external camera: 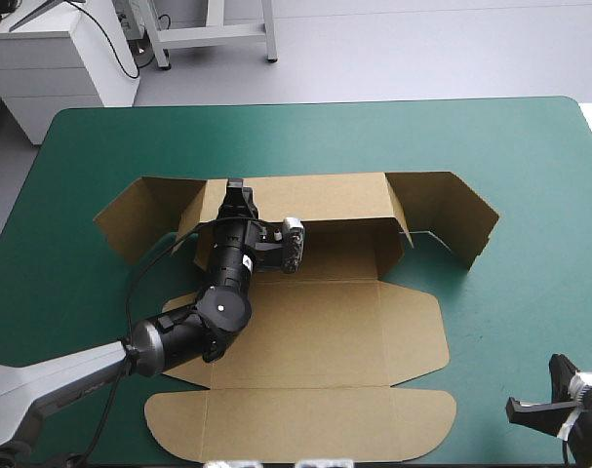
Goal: Fold the box
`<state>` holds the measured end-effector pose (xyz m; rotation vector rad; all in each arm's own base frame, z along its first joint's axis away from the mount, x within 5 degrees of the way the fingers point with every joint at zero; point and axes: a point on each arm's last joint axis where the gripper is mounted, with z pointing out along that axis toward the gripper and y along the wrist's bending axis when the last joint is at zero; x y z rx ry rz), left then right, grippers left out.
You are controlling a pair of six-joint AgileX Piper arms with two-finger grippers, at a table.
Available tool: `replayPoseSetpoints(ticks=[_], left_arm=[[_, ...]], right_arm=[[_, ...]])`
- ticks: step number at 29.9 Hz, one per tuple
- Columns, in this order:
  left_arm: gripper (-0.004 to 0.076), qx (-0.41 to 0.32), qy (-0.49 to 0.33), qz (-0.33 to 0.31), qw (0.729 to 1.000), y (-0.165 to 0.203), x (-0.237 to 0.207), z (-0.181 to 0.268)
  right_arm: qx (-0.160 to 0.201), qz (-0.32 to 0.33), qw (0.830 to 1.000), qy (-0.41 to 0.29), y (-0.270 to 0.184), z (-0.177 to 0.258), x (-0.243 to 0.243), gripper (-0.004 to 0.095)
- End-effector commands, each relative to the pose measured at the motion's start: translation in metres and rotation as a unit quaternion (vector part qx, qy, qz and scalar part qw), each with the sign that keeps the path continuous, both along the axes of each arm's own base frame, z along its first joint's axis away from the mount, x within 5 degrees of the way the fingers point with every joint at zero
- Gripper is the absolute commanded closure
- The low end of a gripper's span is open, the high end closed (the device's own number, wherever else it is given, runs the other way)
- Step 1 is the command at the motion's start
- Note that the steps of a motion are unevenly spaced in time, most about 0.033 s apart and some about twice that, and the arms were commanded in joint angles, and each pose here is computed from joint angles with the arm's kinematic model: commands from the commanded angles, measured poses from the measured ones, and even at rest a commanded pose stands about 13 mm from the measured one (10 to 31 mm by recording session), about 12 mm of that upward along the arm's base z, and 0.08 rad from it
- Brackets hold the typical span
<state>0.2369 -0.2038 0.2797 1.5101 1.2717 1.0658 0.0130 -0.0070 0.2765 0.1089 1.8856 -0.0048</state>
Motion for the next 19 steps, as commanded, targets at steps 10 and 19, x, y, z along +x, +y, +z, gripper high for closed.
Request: replayPoseSetpoints(ticks=[10, 19], left_arm=[[0.0732, 0.006, -0.031, -0.004, 0.999, -0.001, -0.001, 0.014], [0.0732, 0.006, -0.031, -0.004, 0.999, -0.001, -0.001, 0.014]], right_arm=[[0.019, 0.064, 0.987, 0.145, 0.014, 0.112, 0.071, 0.0928], [0.007, 0.088, 0.983, 0.159, 0.018, 0.175, 0.163, 0.0928]])
